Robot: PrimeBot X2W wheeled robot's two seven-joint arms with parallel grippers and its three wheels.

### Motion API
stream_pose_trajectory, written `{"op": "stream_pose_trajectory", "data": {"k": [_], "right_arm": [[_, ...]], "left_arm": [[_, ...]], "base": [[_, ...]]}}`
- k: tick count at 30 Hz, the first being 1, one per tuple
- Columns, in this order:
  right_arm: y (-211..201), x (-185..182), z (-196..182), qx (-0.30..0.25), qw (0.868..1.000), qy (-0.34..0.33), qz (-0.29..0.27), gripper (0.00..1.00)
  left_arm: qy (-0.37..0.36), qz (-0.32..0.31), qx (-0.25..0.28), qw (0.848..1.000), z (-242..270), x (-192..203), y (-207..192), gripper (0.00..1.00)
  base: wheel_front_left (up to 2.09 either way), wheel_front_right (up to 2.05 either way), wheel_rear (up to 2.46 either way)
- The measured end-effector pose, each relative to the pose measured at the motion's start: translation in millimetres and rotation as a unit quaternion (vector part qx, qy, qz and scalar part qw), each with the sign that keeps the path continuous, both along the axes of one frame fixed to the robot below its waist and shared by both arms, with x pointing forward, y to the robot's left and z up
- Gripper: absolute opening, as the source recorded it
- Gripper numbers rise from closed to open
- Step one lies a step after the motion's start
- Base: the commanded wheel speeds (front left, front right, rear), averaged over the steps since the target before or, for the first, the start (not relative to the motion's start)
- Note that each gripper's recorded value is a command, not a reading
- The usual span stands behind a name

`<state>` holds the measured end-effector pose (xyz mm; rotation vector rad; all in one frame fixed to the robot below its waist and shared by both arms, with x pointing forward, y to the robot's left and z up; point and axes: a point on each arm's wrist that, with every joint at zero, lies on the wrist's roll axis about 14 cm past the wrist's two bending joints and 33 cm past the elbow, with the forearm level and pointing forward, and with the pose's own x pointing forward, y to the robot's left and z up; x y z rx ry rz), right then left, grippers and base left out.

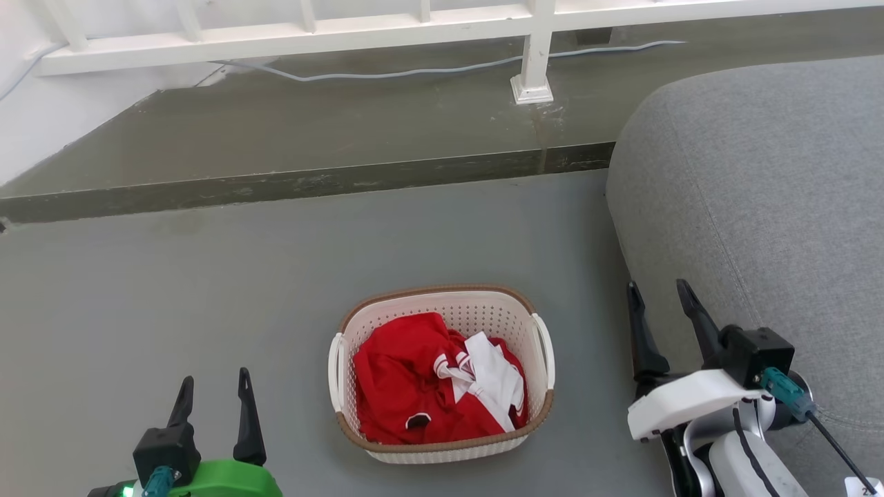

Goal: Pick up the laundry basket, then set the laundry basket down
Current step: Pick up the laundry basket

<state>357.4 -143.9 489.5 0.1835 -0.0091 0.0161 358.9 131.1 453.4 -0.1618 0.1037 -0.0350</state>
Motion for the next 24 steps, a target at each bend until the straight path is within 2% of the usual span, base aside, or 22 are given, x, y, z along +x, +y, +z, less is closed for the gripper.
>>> {"op": "stream_pose_trajectory", "data": {"k": [16, 24], "right_arm": [[-5, 5, -9, 0.003, 1.0, 0.014, -0.011, 1.0], [-12, 23, -26, -0.006, 0.999, 0.037, -0.02, 1.0]], "left_arm": [[0.026, -0.016, 0.001, 1.0, -17, -2, -9, 1.0], [0.057, -0.026, 0.009, 0.998, -37, 15, -13, 1.0]], "base": [[0.0, 0.0, 0.0], [0.0, 0.0, 0.0]]}}
